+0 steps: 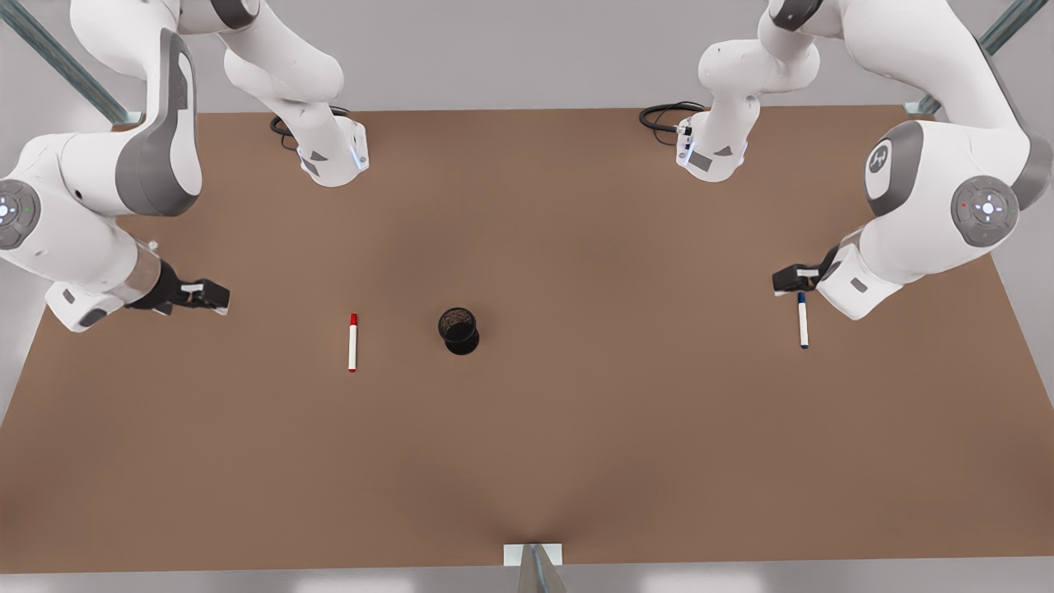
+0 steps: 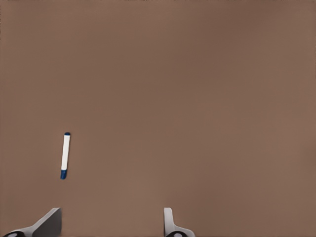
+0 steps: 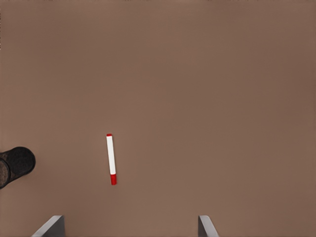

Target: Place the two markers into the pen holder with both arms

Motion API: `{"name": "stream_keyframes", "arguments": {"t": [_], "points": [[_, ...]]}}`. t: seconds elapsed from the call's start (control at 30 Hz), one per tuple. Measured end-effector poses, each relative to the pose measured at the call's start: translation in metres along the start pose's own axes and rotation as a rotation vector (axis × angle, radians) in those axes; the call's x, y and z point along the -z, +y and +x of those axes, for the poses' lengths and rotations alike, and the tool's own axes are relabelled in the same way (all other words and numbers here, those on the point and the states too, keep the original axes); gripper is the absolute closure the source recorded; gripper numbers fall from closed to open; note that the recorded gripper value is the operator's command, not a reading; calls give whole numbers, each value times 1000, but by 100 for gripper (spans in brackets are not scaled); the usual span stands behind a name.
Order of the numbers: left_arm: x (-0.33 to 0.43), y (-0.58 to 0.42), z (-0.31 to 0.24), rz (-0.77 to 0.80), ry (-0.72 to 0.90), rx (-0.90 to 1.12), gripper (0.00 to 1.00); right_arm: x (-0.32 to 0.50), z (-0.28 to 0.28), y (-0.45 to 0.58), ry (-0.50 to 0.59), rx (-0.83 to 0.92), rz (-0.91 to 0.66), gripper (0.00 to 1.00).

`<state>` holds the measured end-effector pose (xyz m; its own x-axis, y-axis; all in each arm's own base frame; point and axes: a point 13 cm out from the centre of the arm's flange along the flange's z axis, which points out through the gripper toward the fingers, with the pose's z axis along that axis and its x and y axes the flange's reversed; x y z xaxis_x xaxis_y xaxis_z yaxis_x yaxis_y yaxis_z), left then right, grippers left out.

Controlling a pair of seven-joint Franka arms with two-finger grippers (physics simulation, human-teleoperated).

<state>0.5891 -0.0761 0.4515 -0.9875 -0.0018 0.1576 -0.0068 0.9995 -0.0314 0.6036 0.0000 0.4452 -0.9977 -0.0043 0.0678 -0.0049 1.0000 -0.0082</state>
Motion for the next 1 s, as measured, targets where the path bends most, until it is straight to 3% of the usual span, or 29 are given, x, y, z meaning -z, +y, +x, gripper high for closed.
{"name": "stream_keyframes", "arguments": {"t": [0.07,0.2,0.37,0.47,0.63,1.0], "points": [[-12,5,-5,-3,0,8,0,-1,-6,0,-17,-1,-2,0],[-126,103,-10,3,89,148,0,-22,-12,12,-17,14,-6,0],[-260,176,-13,11,64,162,0,-154,-8,58,90,84,-26,0],[-309,204,-23,-4,3,114,0,-217,-20,71,93,87,-52,0],[-348,222,-28,-36,-78,-16,0,-279,-38,97,58,106,-53,0],[-379,228,-30,-13,-140,-153,0,-340,-2,110,22,63,-34,1]]}}
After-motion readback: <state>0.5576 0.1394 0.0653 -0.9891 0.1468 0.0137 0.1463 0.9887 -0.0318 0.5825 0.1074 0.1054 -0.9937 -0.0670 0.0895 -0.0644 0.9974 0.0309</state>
